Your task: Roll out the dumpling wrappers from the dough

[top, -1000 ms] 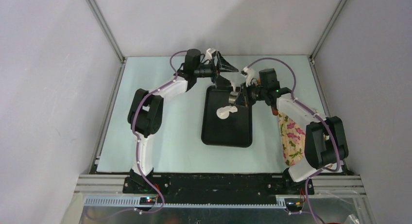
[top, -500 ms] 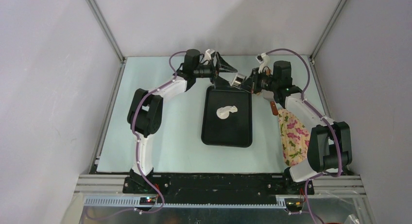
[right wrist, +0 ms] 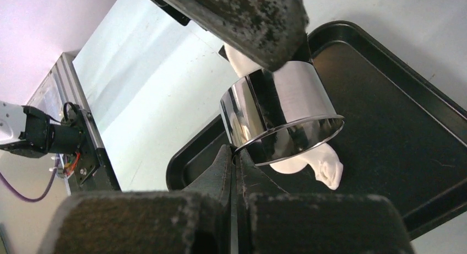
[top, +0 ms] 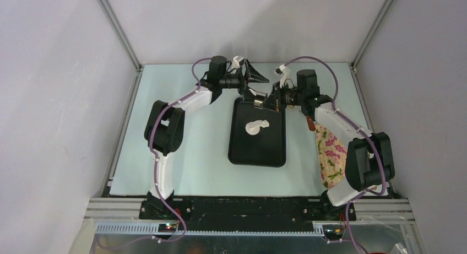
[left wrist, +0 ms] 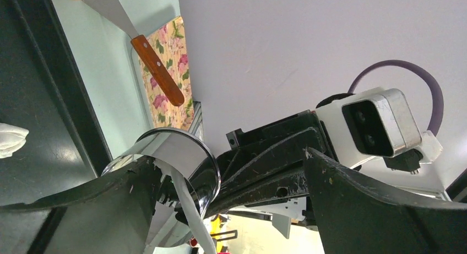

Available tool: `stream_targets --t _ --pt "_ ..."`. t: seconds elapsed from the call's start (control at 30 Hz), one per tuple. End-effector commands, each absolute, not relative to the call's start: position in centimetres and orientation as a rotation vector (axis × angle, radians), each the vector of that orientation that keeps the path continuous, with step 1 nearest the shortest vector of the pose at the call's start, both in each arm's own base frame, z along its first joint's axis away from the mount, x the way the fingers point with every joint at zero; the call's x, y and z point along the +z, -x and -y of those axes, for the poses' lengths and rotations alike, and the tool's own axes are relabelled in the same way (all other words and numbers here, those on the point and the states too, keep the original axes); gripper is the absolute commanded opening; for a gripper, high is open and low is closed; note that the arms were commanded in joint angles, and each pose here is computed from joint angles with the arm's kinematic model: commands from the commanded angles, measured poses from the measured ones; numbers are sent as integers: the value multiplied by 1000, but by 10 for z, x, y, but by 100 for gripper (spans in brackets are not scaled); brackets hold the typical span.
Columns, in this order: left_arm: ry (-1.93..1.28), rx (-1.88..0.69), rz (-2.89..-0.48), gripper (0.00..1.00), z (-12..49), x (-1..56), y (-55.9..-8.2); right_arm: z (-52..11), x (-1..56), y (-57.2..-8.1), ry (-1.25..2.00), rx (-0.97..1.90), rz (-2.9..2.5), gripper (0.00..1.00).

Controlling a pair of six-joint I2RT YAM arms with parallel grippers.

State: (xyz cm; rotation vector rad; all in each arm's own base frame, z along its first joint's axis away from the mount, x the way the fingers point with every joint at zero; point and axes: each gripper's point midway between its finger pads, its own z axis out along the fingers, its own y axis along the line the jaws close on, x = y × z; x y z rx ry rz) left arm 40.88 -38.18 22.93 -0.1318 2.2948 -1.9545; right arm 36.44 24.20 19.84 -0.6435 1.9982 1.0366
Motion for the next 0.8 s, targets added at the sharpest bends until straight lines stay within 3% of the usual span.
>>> stream_targets --t 0.0,0.2,0.43,0.6,0.77 --pt "25 -1952 -2237 100 380 249 -402 -247 214 -361 745 1048 -1932 0" --pt "5 -1829 -2250 100 369 230 -415 -241 226 -363 727 990 -1913 0" --pt "-157 -1373 -2311 100 335 208 -433 -213 204 -364 726 884 -2007 0" --pt "-241 -1134 -2311 100 312 203 -441 -193 156 -370 716 682 -2189 0" --pt "-459 -675 -2277 100 275 199 -450 -196 118 -355 837 573 -2306 0"
